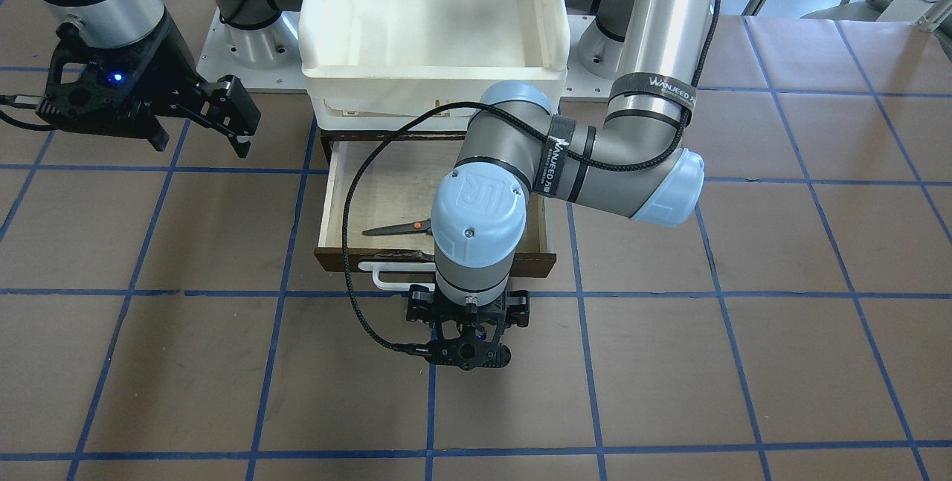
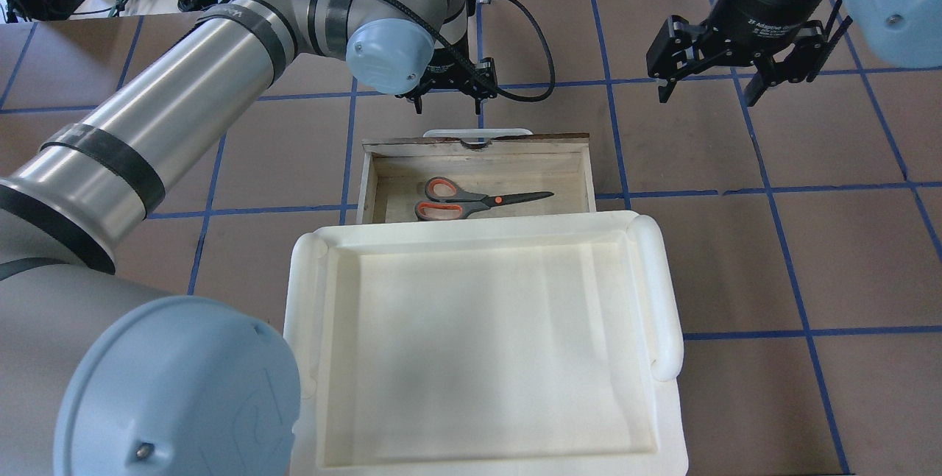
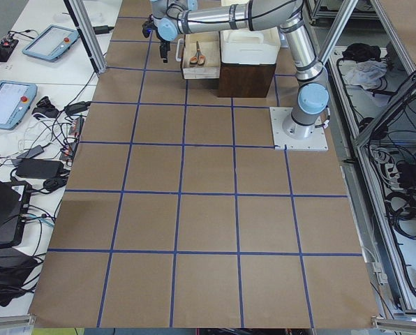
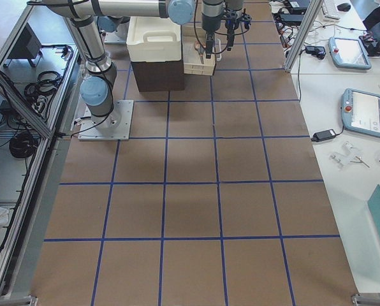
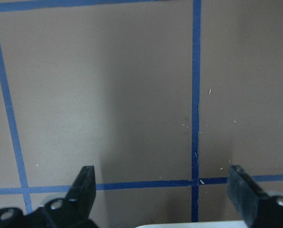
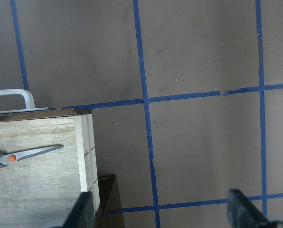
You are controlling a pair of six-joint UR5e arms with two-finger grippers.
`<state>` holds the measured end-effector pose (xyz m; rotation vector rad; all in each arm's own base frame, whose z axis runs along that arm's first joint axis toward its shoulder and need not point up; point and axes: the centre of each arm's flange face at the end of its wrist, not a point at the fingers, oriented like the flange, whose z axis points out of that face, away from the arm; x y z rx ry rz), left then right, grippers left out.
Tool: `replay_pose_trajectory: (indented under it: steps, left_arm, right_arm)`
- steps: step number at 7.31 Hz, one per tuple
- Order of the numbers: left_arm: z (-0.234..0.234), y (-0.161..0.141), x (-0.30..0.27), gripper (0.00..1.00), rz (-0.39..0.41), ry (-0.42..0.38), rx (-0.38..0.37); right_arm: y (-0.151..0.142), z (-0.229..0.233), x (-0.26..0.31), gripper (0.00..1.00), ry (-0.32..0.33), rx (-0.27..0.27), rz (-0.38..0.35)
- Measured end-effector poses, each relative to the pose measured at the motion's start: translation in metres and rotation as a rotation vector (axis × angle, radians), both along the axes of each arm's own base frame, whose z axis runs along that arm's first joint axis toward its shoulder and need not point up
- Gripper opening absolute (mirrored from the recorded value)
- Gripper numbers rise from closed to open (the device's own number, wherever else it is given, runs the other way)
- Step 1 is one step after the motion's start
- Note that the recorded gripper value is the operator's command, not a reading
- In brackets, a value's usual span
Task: Put scissors in drawer and close it
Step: 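Swing the left gripper over to the drawer's far edge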
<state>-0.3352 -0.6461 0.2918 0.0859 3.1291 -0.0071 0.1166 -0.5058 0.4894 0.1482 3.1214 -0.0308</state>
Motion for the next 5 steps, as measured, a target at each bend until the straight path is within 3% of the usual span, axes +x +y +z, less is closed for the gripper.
replay_pose_trajectory:
  steps: [5]
  left_arm:
    - [-0.0094, 0.0136, -0.0001, 1.00, -0.004, -0.011, 0.037]
  right_arm:
    - [-0.0010, -0.0005, -0.0001, 1.00, 0.001, -0.004, 0.004]
